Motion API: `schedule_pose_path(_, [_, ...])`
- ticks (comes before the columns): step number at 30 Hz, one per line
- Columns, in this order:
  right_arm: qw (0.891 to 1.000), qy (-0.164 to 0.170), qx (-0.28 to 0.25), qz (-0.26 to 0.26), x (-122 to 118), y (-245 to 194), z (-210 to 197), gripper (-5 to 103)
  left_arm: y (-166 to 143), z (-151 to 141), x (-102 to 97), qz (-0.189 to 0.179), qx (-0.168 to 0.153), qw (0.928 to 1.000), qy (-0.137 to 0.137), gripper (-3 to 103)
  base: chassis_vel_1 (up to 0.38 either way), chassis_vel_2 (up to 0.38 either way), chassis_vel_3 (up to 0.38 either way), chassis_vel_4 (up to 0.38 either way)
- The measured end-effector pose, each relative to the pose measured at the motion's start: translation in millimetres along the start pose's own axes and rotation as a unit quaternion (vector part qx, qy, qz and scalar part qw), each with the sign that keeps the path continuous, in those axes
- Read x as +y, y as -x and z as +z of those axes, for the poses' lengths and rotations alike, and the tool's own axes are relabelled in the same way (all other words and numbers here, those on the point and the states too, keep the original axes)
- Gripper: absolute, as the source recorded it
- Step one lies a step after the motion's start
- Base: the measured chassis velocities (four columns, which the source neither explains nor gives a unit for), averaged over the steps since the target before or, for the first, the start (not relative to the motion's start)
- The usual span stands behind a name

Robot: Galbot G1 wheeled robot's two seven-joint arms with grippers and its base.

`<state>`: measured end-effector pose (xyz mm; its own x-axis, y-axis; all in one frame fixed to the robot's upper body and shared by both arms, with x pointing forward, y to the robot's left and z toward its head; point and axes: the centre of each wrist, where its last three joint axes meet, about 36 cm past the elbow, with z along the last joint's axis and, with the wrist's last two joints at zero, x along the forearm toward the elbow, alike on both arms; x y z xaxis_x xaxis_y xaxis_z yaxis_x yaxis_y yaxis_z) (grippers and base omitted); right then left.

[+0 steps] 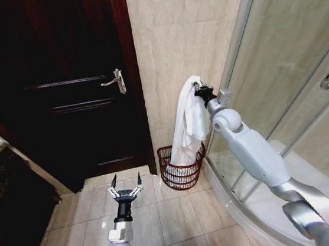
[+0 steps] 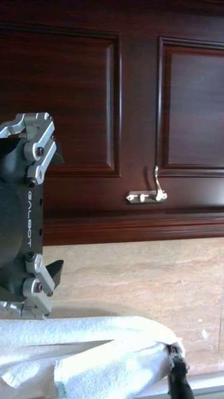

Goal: Discard the used towel into the hamper.

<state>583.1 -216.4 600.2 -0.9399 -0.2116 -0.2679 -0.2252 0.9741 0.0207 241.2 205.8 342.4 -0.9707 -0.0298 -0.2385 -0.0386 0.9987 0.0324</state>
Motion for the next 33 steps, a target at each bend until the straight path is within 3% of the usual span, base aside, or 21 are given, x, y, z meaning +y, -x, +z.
schedule_pose_path(20, [0.999,0.023,-0.026,0.021,-2.5,19.1,-11.9,5,-0.9,6.4,-5.6,0.018,-0.001,0.9998,-0.002,100,0.0,0.0,0.0,0.0])
schedule_pose_path(33, [0.999,0.03,-0.007,0.033,-16.7,18.1,17.8,5,1.0,7.1,-5.1,0.025,-0.002,0.9997,0.0,100,0.0,0.0,0.0,0.0])
